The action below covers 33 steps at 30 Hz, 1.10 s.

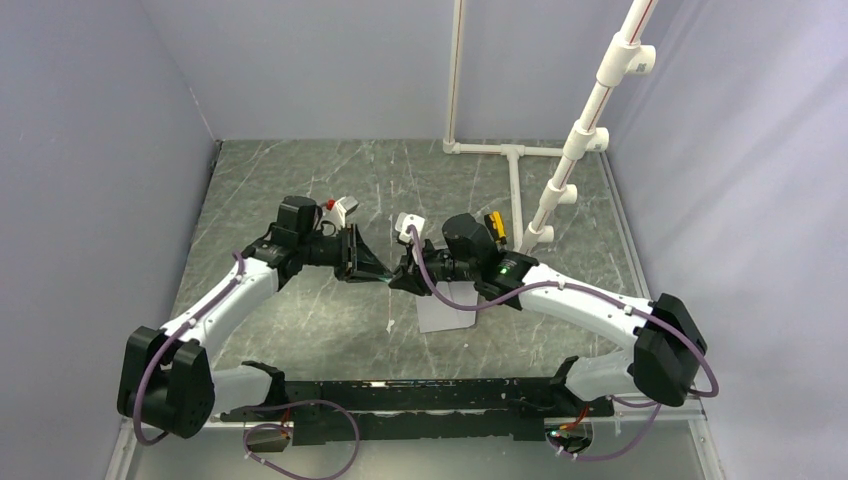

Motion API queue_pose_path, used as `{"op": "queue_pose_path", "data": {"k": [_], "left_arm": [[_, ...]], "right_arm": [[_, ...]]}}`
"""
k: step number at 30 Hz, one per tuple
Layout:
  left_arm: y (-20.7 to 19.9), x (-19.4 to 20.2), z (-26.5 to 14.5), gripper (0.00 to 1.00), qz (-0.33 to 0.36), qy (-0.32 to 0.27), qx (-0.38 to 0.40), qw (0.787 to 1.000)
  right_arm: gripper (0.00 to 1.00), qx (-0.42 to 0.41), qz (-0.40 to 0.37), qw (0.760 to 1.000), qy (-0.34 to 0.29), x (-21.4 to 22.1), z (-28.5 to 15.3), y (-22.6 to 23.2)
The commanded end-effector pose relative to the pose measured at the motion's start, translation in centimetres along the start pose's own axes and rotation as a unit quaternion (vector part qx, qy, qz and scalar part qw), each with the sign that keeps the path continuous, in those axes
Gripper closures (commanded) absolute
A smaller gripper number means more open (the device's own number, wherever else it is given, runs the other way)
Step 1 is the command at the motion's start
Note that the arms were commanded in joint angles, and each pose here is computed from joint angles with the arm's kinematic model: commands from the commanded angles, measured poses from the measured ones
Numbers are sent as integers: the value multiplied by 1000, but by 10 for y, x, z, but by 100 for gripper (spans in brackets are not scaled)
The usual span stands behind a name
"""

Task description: Place the letter into the envelope and seal it

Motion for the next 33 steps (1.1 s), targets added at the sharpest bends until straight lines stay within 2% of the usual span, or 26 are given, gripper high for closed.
{"op": "queue_pose_path", "data": {"k": [1,2,5,6,7,9,10,12,16,21,23,27,29,31,33], "left_arm": [[-13,-6,-1,94,20,9,28,999],[-14,-5,-1,97,21,10,31,999],[-18,-5,-3,97,27,8,34,999],[-20,-5,-4,98,30,5,33,999],[-22,-7,-5,98,32,1,33,999],[-29,-10,-7,97,34,-8,38,999],[-34,-12,-7,98,34,-12,45,998],[-45,-15,-9,98,32,-21,60,997],[-68,-21,-15,98,17,-38,91,995],[-96,-28,-24,97,-1,-59,128,990],[-103,-30,-27,98,-8,-67,134,989],[-111,-32,-30,98,-23,-76,148,986],[-112,-33,-30,98,-33,-79,155,984],[-112,-34,-29,98,-44,-78,159,983],[-111,-35,-29,98,-53,-82,166,981]], "right_arm": [[84,-16,-32,999,-38,-31,-2,1],[83,-12,-27,999,-38,-31,-3,0],[74,1,2,999,-42,-32,-8,-5],[66,9,13,999,-49,-34,-12,-8],[50,18,26,998,-62,-37,-17,-11],[25,40,67,992,-99,-45,-30,-15],[18,47,92,988,-115,-47,-37,-16],[14,55,139,978,-146,-61,-52,-17],[13,100,302,927,-201,-83,-78,-26],[16,69,488,829,-264,-84,-84,-22],[16,35,509,814,-277,-90,-84,-16],[21,-21,505,816,-281,-109,-83,-5],[27,-41,499,815,-292,-116,-87,-1],[38,-56,507,801,-313,-118,-92,1],[43,-57,512,792,-328,-117,-96,1]]}}
Point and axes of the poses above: each gripper's point midway between its finger pads, its own z axis out along the fingers, its own y axis along the line the jaws close on, x = y × z, the point moved 3 cm from there along -z, back along the fingers, and after that the axes turned 1 degree about -z, right-handed, at the moved point
